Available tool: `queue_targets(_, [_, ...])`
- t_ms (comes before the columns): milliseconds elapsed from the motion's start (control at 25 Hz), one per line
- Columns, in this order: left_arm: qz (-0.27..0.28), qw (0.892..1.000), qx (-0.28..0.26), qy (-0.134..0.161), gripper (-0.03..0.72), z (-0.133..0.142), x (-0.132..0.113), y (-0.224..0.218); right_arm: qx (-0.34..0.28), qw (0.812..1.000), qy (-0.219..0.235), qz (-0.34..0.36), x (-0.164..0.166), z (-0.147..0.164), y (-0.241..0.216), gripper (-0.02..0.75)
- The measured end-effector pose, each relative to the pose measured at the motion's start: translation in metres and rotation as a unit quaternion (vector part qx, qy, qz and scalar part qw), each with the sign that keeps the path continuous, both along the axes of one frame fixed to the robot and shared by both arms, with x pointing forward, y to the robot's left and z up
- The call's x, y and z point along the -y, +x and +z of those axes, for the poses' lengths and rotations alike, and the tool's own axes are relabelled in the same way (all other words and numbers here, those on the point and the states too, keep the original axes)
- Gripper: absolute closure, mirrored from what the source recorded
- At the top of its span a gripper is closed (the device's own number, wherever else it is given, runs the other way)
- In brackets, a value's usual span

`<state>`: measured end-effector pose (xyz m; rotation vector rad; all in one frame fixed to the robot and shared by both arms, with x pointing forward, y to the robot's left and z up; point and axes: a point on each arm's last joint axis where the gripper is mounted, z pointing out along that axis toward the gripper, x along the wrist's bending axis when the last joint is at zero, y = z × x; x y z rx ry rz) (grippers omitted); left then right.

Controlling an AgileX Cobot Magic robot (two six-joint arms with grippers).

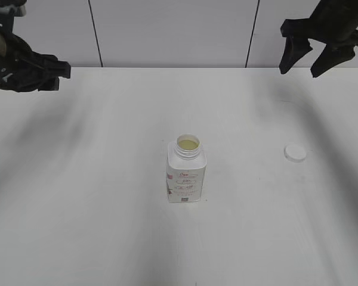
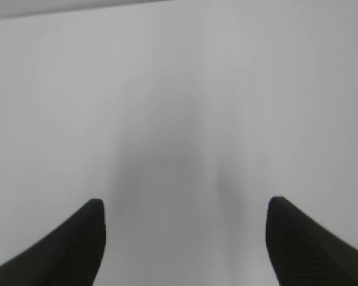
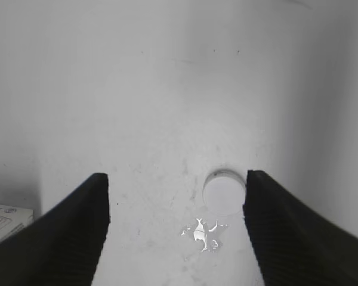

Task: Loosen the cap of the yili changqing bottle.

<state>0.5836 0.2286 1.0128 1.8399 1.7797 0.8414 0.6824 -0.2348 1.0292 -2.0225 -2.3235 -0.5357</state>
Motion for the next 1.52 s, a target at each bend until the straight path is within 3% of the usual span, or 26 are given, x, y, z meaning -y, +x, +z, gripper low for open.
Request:
queue_targets(120, [0.008, 0.999, -0.037, -0.019, 0.179, 0.007, 0.003, -0.001, 0.006, 1.000, -0.002, 0.000, 0.001, 0.005, -0.001, 0.183])
queue_targets(400, [-0.004, 0.993, -0.117, -0.021, 0.179, 0.041, 0.008, -0.001, 0.009, 1.000, -0.002, 0.000, 0.001, 0.008, -0.002, 0.183])
queue_targets(600, [-0.012, 0.979, -0.201, -0.011, 0.179, 0.043, 0.000, 0.000, 0.013, 1.000, -0.002, 0.000, 0.001, 0.013, -0.006, 0.183])
queue_targets(800, [0.005, 0.967, -0.254, -0.032, 0.179, 0.039, -0.014, -0.001, 0.018, 1.000, -0.002, 0.000, 0.003, 0.032, -0.029, 0.183])
queue_targets(1080, [0.016, 0.955, -0.295, -0.026, 0.179, 0.039, -0.025, -0.007, 0.013, 1.000, -0.003, 0.000, 0.009, 0.053, -0.086, 0.183])
queue_targets(1240, [-0.001, 0.954, -0.298, -0.019, 0.179, 0.039, -0.025, -0.008, 0.021, 1.000, -0.020, 0.002, 0.015, 0.065, -0.122, 0.183])
queue_targets(1520, [-0.006, 0.959, -0.282, -0.034, 0.191, 0.054, -0.025, -0.021, 0.054, 0.998, -0.040, 0.003, 0.026, 0.085, -0.194, 0.184])
